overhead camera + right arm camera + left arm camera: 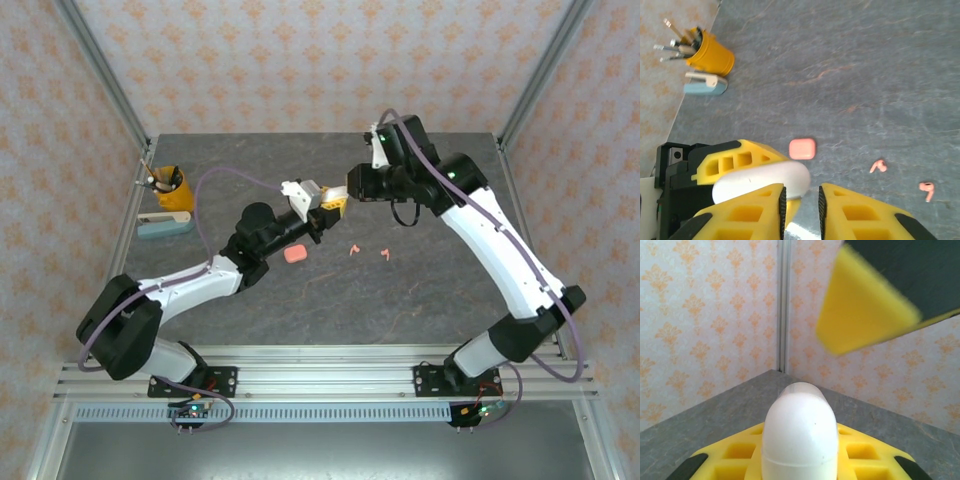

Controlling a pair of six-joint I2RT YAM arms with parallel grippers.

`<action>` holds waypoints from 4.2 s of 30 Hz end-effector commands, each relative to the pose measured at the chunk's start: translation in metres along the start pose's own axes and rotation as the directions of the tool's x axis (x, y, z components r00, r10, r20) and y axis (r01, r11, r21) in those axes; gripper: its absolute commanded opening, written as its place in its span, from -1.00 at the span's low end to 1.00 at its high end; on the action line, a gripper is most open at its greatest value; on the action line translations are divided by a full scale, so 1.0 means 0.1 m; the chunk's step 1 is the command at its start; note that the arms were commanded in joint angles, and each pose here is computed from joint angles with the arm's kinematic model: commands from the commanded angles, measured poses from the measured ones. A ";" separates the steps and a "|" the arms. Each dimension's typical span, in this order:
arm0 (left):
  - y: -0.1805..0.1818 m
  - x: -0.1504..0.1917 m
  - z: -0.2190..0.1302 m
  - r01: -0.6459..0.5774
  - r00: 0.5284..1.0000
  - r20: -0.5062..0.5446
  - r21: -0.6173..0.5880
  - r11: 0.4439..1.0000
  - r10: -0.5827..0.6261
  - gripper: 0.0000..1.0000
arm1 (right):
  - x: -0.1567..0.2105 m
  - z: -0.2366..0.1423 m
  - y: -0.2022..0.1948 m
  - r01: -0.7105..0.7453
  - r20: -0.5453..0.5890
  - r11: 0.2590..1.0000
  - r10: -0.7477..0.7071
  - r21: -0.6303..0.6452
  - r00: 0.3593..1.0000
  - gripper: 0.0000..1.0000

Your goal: Insert the wireless bluetooth earbuds into the charging case

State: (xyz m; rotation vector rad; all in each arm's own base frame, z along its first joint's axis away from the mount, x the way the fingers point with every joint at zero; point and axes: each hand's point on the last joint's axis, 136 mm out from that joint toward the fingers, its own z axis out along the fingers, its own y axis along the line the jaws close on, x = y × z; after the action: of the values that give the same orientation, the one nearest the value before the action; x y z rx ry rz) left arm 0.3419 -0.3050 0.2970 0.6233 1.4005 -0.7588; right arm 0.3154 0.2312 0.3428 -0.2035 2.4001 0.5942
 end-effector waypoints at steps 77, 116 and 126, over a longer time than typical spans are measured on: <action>2.12 0.95 -1.59 0.428 0.589 0.034 -0.860 0.276 -0.807 1.00 | 1.36 2.27 -0.21 0.085 -0.426 0.965 0.029 0.248 0.904 0.65; 2.23 0.98 -2.46 0.550 0.540 0.297 -0.833 0.063 -0.788 1.00 | 1.92 2.93 -0.05 0.236 -0.579 0.921 -0.014 0.310 0.815 0.29; 2.13 1.12 -2.31 0.611 0.469 0.277 -0.788 0.081 -0.838 1.00 | 1.92 2.50 -0.19 -0.031 -0.403 0.894 0.233 0.447 0.885 0.08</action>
State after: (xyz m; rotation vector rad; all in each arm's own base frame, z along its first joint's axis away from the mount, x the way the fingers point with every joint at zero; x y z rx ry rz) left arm 0.3611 0.0023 0.1587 -0.9490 2.1238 -0.5805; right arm 0.3142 0.3420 0.0256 -0.1933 2.9957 0.0365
